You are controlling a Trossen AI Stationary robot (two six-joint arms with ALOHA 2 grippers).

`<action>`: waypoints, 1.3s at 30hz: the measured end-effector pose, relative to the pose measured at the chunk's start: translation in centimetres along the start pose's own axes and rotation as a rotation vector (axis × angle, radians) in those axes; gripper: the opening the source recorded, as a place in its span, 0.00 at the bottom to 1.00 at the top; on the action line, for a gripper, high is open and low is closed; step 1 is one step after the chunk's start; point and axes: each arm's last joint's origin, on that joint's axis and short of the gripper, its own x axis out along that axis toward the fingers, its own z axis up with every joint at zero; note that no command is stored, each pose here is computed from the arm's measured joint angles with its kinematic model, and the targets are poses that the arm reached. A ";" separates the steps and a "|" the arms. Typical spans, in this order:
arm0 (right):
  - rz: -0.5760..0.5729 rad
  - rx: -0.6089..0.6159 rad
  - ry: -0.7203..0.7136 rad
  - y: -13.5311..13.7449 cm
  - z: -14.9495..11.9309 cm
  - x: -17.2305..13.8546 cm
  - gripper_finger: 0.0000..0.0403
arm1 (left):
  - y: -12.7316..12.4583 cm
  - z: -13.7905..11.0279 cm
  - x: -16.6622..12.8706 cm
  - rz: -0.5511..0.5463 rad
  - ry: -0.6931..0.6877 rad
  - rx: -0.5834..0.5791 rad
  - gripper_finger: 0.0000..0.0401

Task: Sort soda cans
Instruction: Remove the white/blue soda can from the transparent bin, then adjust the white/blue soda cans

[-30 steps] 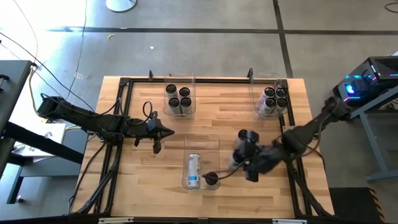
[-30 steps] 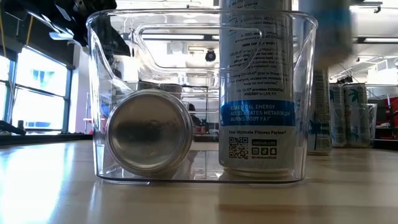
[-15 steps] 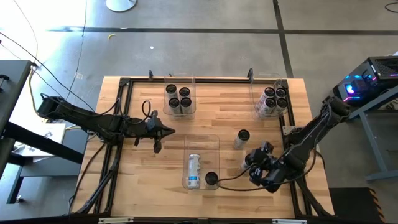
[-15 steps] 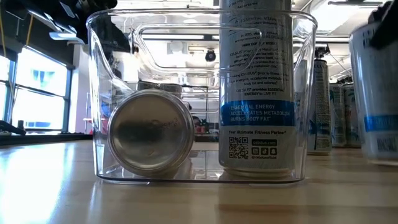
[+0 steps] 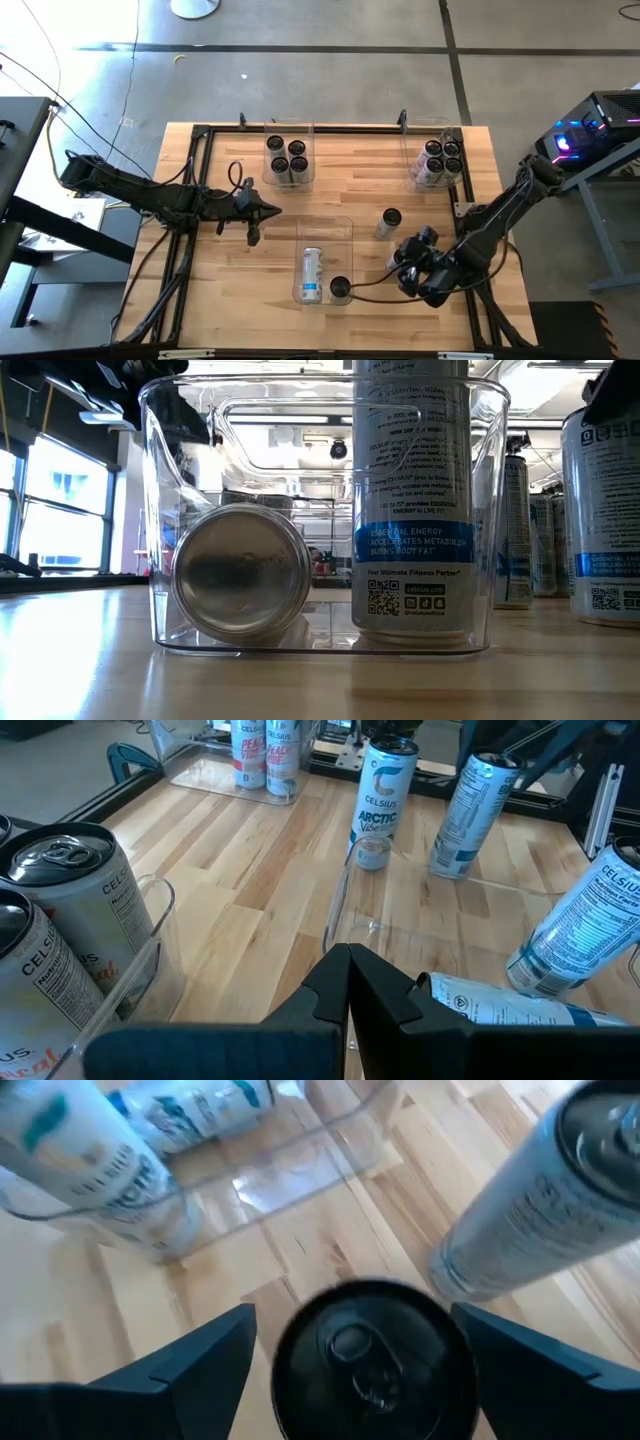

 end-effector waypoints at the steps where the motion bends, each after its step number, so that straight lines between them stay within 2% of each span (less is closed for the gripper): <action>1: 0.007 -0.006 -0.003 0.1 0.2 -0.2 0.81 | 0.0 0.0 0.0 0.000 0.000 0.000 0.00; 6: 0.060 -0.023 -0.049 1.1 2.2 -2.2 0.82 | 0.0 0.0 0.0 0.000 0.000 0.000 0.00; 11: 0.102 -0.036 -0.219 2.3 4.5 -4.2 0.83 | 0.0 0.0 0.0 0.000 0.001 0.000 0.00; 14: 0.144 -0.093 -0.303 3.0 5.8 -4.2 0.83 | 0.0 0.0 0.0 0.000 0.001 -0.001 0.00; 17: 0.225 -0.162 -0.326 4.0 6.8 -3.0 0.83 | 0.0 0.0 0.0 0.000 0.001 -0.002 0.00; 22: 0.347 -0.332 -0.303 6.3 7.7 0.7 0.83 | 0.0 0.0 0.0 0.000 0.000 -0.002 0.00; 26: 0.370 -0.443 -0.255 7.3 7.8 4.3 0.83 | 0.0 0.1 0.0 -0.002 -0.007 -0.004 0.00; 29: 0.404 -0.438 -0.202 7.4 8.1 6.1 0.83 | 0.0 0.1 0.0 -0.002 -0.007 -0.005 0.00; 34: 0.498 -0.447 -0.140 7.6 8.3 7.3 0.83 | 0.0 0.1 0.0 -0.003 -0.011 -0.006 0.00; 39: 0.481 -0.477 -0.171 7.5 8.5 7.4 0.83 | 0.0 0.1 0.0 -0.004 -0.013 -0.008 0.00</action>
